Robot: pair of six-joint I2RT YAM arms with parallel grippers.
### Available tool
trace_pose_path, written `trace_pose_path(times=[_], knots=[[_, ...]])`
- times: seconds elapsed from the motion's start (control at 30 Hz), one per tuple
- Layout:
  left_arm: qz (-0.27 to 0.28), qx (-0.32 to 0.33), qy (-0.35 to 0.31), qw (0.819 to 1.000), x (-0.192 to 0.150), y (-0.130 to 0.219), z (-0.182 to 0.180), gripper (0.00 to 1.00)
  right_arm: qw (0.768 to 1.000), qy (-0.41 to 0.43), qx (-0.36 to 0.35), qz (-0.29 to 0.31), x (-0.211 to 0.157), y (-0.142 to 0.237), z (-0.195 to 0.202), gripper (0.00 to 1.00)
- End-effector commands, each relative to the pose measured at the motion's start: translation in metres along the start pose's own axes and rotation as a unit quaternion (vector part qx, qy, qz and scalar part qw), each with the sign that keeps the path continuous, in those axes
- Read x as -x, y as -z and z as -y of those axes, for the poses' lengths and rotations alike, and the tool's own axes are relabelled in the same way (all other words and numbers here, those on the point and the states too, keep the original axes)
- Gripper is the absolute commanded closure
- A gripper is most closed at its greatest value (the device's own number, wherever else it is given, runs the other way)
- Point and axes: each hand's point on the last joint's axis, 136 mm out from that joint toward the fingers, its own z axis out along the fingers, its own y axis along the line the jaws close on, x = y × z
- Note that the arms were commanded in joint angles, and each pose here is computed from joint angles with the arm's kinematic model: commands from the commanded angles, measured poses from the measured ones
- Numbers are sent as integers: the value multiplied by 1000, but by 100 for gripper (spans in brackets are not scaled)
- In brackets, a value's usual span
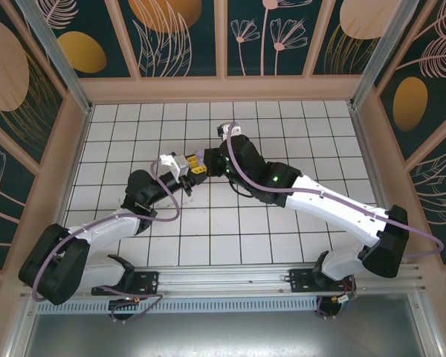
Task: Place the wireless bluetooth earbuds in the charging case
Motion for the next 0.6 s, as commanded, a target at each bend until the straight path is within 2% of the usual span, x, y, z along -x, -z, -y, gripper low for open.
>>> trace_pose_path(times=[0.0,0.33,0.57], knots=[[67,-31,-50,996,44,1,15,100,1000,-7,-28,-6,-9,-9,13,90],[69,-35,-52,996,45,1,17,100,999,-3,-45,-22,-18,-20,19,90],[72,-30,-55,995,48,0,15,100,997,39,-31,-52,-38,-23,10,90]])
